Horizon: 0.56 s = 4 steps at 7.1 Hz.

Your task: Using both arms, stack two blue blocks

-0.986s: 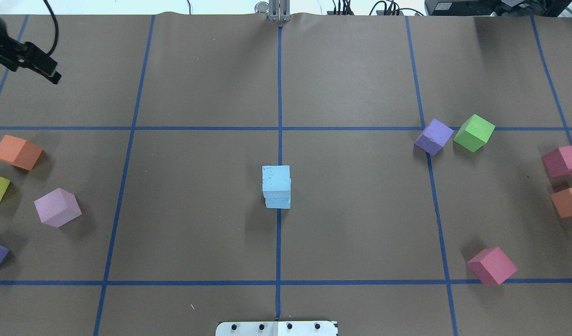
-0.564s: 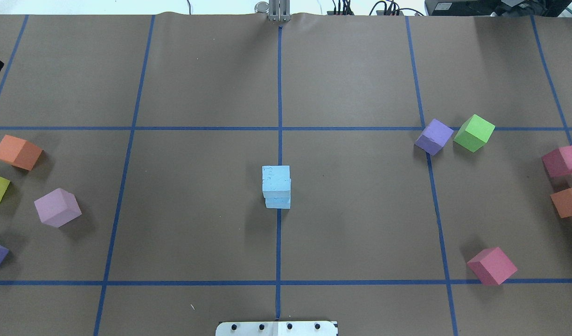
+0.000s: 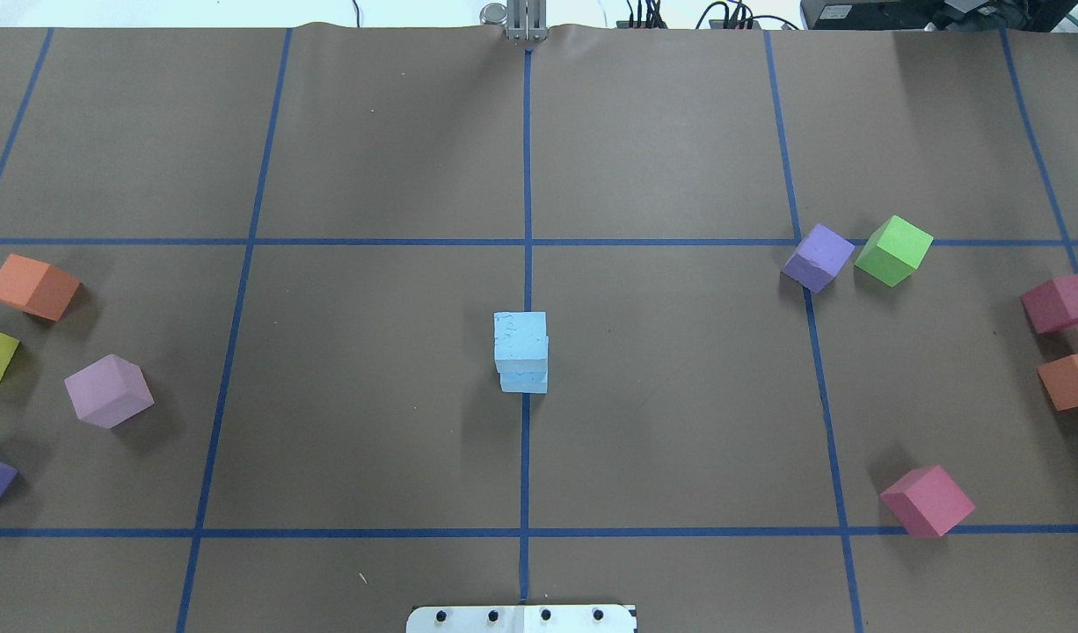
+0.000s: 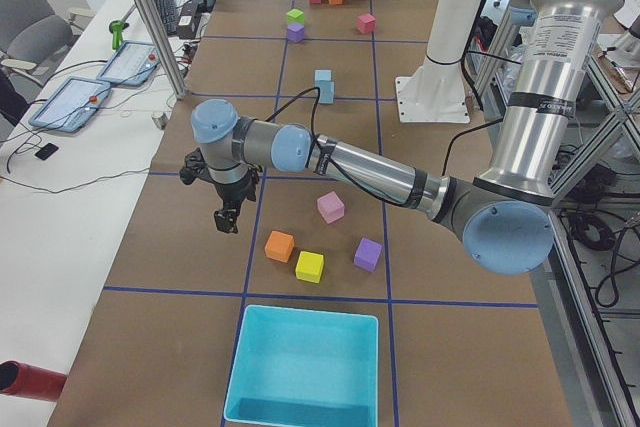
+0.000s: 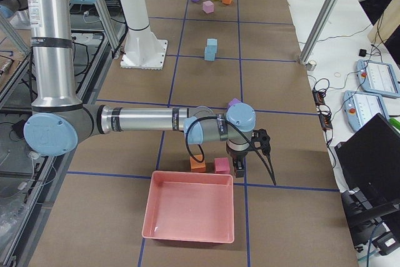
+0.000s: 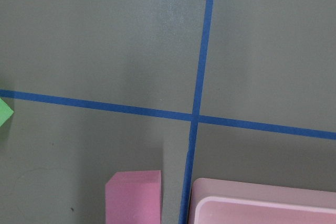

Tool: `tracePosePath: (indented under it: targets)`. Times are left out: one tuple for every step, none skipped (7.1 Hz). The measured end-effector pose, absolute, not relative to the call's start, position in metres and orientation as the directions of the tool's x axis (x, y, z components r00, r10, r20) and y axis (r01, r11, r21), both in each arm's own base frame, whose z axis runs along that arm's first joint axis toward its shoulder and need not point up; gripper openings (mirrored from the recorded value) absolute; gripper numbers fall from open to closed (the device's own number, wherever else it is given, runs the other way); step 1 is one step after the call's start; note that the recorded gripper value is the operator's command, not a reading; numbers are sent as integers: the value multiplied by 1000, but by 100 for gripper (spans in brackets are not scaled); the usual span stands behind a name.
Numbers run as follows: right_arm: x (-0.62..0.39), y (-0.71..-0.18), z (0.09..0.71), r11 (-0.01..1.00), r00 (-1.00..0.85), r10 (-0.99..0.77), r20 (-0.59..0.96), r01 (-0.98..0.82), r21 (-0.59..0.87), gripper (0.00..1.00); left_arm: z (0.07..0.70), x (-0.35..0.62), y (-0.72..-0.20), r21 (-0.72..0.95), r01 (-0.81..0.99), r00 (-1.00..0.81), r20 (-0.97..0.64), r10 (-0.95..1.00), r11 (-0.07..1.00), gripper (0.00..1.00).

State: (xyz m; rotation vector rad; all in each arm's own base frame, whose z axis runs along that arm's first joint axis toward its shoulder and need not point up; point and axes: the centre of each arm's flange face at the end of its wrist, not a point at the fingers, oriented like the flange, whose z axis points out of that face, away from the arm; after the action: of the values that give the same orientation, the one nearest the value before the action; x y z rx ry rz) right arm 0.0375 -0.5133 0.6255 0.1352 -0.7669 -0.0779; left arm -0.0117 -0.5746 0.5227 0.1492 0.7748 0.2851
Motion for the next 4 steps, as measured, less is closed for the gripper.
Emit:
tracePosePath:
  targets:
    - [46,-511,626,988,717,-110,688,5,152,100,541,-19,-572,226,-201,679,-669,302,953,98]
    - [54,-509,626,988,718,-99,689,-10,153,100,551,-25,-570,222,-196,681,-670,295,955,98]
    - [58,-509,625,988,720,-93,688,-19,153,100,556,-29,-567,217,-189,684,-671,288,958,98]
    - [59,-510,624,988,722,-90,686,-23,154,100,560,-34,-565,213,-182,686,-672,279,960,98]
